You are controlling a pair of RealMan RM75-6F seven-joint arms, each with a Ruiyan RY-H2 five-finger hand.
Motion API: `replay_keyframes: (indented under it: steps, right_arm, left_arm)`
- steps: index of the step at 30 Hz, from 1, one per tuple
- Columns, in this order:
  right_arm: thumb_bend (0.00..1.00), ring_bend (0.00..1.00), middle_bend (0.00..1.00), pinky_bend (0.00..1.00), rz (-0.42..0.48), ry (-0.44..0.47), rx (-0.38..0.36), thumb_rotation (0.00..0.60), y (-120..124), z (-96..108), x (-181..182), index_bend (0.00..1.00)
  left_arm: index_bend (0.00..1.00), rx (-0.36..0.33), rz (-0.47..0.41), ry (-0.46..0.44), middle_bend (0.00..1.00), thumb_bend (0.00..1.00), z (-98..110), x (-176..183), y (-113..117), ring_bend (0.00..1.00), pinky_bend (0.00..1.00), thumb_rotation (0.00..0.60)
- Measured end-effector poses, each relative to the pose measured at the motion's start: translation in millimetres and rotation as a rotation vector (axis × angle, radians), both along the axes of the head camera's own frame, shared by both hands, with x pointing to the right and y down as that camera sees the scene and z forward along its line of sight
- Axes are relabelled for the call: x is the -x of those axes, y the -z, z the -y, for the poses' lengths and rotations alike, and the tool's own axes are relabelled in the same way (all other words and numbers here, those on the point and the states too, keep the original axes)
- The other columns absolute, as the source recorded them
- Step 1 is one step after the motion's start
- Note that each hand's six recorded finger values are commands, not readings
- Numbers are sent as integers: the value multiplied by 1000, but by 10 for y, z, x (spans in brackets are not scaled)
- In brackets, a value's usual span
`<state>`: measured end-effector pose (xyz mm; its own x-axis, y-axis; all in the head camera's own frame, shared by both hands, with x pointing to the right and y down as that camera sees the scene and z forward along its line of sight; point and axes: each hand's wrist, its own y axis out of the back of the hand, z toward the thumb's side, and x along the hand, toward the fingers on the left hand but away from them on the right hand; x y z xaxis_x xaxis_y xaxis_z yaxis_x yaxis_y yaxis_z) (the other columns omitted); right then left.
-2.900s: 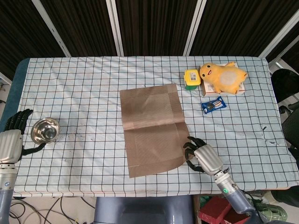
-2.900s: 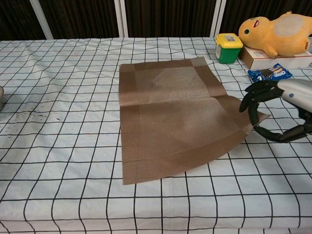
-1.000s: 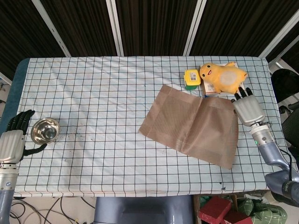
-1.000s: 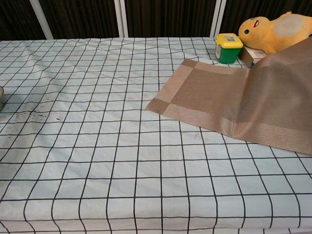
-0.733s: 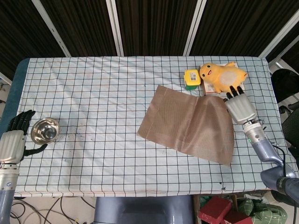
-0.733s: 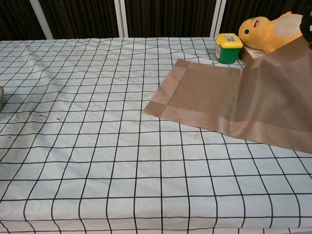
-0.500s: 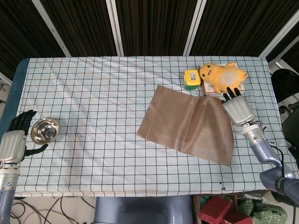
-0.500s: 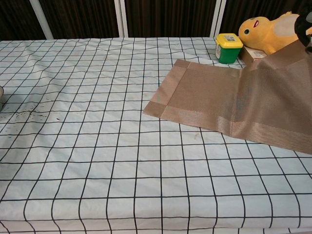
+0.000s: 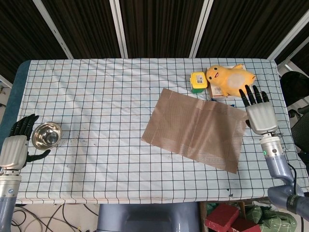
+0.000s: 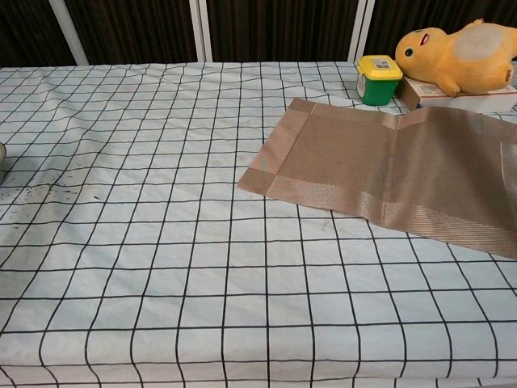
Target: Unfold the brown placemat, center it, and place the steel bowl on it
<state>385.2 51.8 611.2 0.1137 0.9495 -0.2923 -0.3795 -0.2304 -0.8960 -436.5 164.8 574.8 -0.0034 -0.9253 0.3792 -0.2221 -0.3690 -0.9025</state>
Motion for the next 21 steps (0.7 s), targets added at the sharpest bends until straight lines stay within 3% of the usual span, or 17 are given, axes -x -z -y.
replay_keyframes:
  steps: [5,13,21]
  right_arm:
    - [44,0,0,171,121,-115,-32,600,225,-300,-83,0]
    - [16,0,0,171,242,-326,-118,600,718,-884,-479,0]
    - [17,0,0,171,281,-397,-189,600,908,-1173,-701,0]
  left_arm:
    - [69,-2,5,-7,38,38,25,-29,17,25,76,600]
    - [60,-10,35,-52,37,28,93,-152,36,25,76,600]
    - [56,1,72,-130,41,23,199,-387,-14,25,76,600]
